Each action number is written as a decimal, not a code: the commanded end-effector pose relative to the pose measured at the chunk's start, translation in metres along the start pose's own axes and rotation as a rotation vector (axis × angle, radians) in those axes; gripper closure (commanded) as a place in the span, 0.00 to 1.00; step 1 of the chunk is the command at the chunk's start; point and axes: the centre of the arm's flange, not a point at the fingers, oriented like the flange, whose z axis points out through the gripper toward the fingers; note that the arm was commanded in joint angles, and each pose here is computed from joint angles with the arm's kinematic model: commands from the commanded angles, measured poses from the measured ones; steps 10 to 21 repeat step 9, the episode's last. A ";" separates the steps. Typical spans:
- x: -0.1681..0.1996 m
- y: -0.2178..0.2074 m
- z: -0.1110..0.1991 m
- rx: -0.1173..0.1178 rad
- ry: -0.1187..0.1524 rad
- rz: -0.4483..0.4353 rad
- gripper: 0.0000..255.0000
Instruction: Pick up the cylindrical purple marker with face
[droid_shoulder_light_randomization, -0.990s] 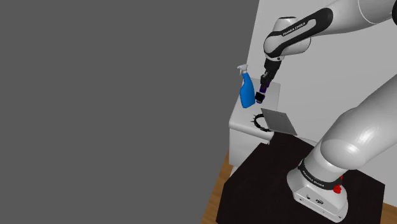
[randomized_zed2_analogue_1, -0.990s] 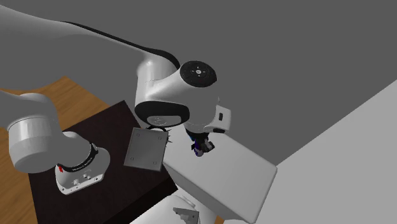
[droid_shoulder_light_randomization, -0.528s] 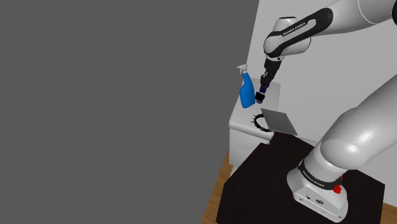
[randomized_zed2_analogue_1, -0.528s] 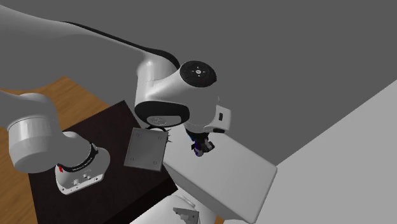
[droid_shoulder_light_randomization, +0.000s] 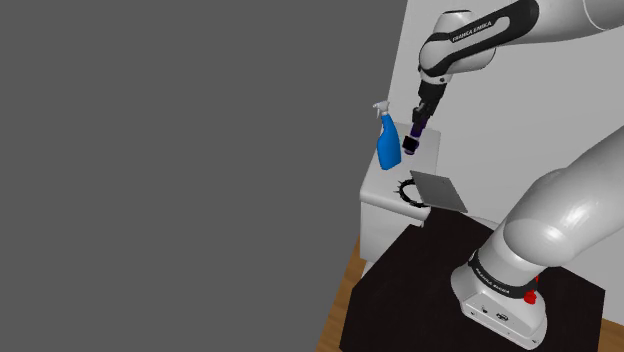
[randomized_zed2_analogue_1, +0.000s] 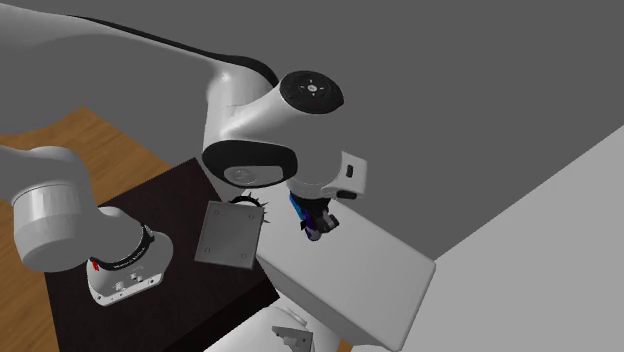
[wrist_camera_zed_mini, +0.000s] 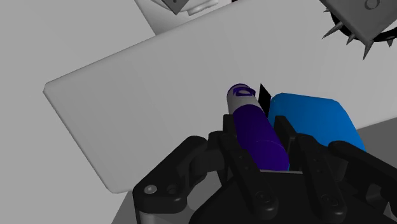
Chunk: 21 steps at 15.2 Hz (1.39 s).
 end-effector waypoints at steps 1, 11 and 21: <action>0.000 -0.001 -0.011 0.000 0.000 0.000 1.00; 0.000 -0.001 -0.043 0.000 0.000 0.000 1.00; 0.000 -0.001 -0.043 0.000 0.000 0.000 1.00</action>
